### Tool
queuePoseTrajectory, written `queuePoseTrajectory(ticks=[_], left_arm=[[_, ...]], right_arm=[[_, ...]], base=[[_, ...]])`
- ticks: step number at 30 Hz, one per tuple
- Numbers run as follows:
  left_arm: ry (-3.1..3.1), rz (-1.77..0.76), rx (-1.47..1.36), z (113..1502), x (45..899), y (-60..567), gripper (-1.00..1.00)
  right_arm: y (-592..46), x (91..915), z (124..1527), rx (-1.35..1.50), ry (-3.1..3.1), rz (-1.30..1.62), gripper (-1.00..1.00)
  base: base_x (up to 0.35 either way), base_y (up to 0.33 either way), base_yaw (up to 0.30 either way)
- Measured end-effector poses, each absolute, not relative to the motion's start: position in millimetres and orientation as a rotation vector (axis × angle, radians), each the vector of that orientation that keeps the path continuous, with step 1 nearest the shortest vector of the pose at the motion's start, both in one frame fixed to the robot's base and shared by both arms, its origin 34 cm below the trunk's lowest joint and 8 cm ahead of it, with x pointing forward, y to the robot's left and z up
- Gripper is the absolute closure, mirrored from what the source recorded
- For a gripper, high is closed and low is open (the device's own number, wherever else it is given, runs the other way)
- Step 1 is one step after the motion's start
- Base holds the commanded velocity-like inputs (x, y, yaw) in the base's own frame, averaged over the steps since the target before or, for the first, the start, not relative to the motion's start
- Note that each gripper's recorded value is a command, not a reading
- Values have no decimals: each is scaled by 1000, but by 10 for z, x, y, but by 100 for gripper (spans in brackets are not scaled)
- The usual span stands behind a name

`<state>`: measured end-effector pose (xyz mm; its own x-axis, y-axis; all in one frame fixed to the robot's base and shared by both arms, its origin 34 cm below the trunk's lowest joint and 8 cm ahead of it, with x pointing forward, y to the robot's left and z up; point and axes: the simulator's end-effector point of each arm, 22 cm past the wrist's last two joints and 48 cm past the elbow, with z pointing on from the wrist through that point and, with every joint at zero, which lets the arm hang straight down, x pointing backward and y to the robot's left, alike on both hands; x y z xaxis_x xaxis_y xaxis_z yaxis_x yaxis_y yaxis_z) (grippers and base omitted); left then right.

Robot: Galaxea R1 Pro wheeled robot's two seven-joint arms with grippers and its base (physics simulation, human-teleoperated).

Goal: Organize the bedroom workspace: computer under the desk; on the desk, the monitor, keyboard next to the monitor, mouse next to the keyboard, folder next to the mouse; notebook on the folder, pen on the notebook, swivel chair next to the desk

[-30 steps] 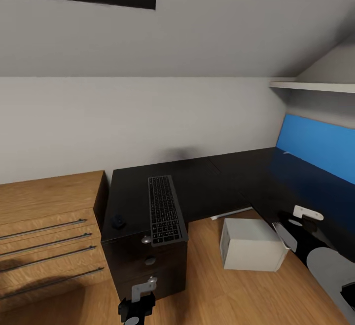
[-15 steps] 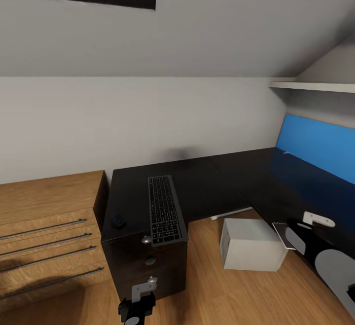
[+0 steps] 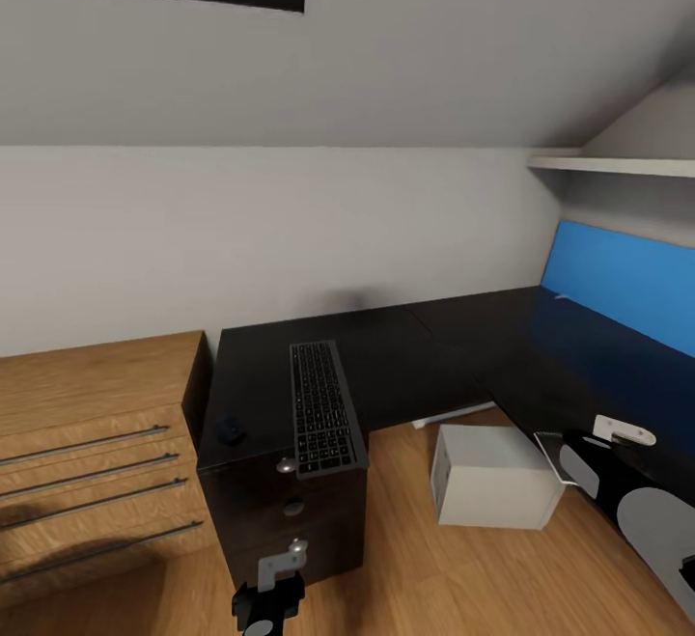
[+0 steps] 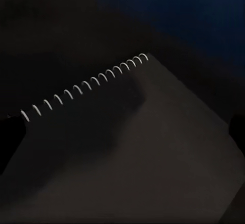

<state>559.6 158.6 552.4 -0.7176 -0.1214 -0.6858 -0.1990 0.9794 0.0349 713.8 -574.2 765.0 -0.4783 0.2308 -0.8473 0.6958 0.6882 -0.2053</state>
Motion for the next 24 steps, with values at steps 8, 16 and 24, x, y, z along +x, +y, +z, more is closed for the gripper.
queuePoseTrajectory(ticks=[8,16,24], left_arm=[[2378,138,-222,5454,5591,1588,-100],[2378,137,-222,5418,5589,1586,-100],[2377,137,-223,5348,5584,1585,-100]], right_arm=[[-5736,7135,7578,710,2041,-684,-100],[-5728,7131,7533,709,2048,-683,-100],[-5729,7140,7488,691,2045,-694,-100]], base=[[0,0,0],[0,0,0],[0,0,0]])
